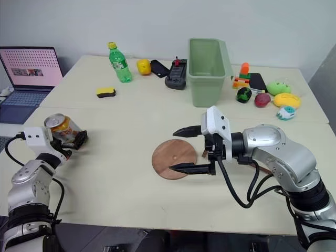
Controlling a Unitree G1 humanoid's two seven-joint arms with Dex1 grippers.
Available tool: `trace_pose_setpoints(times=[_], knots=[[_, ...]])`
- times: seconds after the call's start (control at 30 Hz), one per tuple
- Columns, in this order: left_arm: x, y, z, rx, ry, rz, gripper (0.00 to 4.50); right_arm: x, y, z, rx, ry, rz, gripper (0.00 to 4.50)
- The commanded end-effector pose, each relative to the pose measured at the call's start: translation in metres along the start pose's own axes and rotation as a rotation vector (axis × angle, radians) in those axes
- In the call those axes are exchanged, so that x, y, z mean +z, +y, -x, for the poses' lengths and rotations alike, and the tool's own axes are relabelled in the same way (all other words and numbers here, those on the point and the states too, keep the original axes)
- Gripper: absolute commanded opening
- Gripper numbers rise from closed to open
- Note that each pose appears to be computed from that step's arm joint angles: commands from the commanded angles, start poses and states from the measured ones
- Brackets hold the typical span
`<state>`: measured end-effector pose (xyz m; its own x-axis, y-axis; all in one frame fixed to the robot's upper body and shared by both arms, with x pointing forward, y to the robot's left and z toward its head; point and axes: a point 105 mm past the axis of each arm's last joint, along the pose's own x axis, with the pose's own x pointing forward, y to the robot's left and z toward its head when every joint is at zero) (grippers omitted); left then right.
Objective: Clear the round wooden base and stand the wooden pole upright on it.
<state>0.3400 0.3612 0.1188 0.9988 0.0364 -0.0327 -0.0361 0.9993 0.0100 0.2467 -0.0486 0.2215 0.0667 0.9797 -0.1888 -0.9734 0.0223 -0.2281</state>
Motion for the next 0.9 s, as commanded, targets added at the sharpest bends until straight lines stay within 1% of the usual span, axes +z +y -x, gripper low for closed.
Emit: trace_pose_setpoints(times=[0.03, 0.1, 0.3, 0.43, 0.47, 0.57, 0.6, 0.67, 0.73, 0.77, 0.8, 0.83, 0.9], knots=[[0.010, 0.000, 0.011, -0.001, -0.050, -0.018, 4.45, 0.010, 0.001, 0.002, -0.003, -0.010, 0.053, 4.50], [0.006, 0.000, 0.018, 0.003, -0.043, 0.003, 4.45, 0.008, 0.001, 0.002, -0.007, -0.004, 0.053, 4.50], [-0.010, 0.004, 0.049, 0.033, 0.014, -0.027, 4.45, 0.000, 0.001, 0.007, -0.048, 0.017, 0.052, 4.50], [-0.009, 0.004, 0.078, 0.022, 0.039, -0.060, 4.45, -0.008, -0.002, 0.020, -0.108, 0.043, 0.047, 4.50], [-0.007, -0.007, 0.085, -0.047, 0.058, -0.084, 4.45, -0.009, -0.003, 0.025, -0.129, 0.046, 0.040, 4.50], [-0.001, -0.070, 0.106, -0.406, 0.138, -0.208, 4.45, -0.014, -0.005, 0.050, -0.225, 0.079, 0.017, 4.50], [0.001, -0.082, 0.110, -0.464, 0.148, -0.228, 4.45, -0.014, -0.005, 0.056, -0.244, 0.087, 0.016, 4.50], [0.010, -0.107, 0.111, -0.601, 0.158, -0.283, 4.45, -0.014, -0.010, 0.075, -0.338, 0.123, 0.022, 4.50], [0.026, -0.138, 0.107, -0.764, 0.142, -0.309, 4.45, -0.014, -0.011, 0.092, -0.414, 0.183, 0.033, 4.50], [0.031, -0.148, 0.106, -0.810, 0.135, -0.319, 4.45, -0.015, -0.011, 0.097, -0.430, 0.205, 0.032, 4.50], [0.040, -0.166, 0.101, -0.910, 0.117, -0.342, 4.45, -0.020, -0.007, 0.103, -0.440, 0.251, 0.012, 4.50], [0.046, -0.179, 0.098, -0.973, 0.109, -0.360, 4.45, -0.024, -0.004, 0.107, -0.444, 0.281, -0.005, 4.50], [0.055, -0.202, 0.097, -1.104, 0.102, -0.366, 4.45, -0.034, 0.002, 0.110, -0.438, 0.341, -0.043, 4.50]])
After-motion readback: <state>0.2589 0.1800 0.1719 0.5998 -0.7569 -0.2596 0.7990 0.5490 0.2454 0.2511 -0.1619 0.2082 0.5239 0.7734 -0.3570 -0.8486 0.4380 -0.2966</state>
